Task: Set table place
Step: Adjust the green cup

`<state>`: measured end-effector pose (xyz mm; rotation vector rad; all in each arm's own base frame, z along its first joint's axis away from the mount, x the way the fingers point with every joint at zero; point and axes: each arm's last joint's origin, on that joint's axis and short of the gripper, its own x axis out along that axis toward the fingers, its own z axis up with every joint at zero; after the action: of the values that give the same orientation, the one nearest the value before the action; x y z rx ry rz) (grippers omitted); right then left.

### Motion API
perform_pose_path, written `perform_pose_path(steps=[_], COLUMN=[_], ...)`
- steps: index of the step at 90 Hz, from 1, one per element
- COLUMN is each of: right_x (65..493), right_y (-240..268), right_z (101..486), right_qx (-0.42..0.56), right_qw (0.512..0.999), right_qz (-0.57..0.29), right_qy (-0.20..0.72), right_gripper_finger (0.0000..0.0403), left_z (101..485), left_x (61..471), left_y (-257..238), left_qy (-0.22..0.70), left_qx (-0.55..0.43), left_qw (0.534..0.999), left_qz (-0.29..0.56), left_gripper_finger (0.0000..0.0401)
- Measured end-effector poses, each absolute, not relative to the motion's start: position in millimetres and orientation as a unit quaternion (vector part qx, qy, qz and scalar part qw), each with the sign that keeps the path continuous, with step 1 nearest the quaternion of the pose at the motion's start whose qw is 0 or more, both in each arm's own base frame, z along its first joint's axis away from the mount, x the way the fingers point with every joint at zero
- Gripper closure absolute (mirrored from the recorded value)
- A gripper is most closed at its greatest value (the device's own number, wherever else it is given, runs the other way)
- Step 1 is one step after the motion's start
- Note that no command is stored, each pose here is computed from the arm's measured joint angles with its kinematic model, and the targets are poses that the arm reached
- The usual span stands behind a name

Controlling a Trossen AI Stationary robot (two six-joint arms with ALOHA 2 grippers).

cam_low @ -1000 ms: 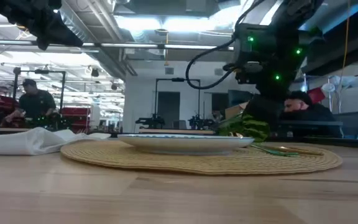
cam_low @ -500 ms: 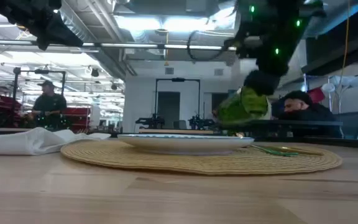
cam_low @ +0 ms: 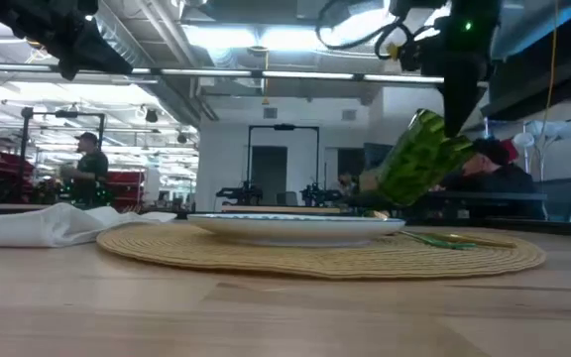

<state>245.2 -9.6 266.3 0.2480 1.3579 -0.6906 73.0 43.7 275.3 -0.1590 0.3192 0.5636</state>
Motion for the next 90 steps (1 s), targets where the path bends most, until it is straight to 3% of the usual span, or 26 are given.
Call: perform_pose_path(steps=[33, 58, 90], right_x=[228.0, 224.4, 222.1], right_y=[-21.9, -33.1, -53.0], right_z=[274.9, 270.8, 258.6], right_qx=[0.173, 0.214, 0.228], right_qw=[0.639, 0.623, 0.603], right_qz=[-0.296, -0.229, -0.209], right_qy=[0.688, 0.717, 0.735], right_gripper_finger=[0.0403, 0.0403, 0.0403], left_z=[275.4, 275.4, 275.4], left_x=[73.0, 73.0, 73.0], left_y=[43.7, 43.7, 43.7], left_qy=[0.156, 0.156, 0.156], left_qx=[-0.078, -0.078, -0.078], left_qw=[0.945, 0.945, 0.945], left_qz=[0.277, 0.276, 0.277], left_gripper_finger=[0.0401, 0.0401, 0.0401])
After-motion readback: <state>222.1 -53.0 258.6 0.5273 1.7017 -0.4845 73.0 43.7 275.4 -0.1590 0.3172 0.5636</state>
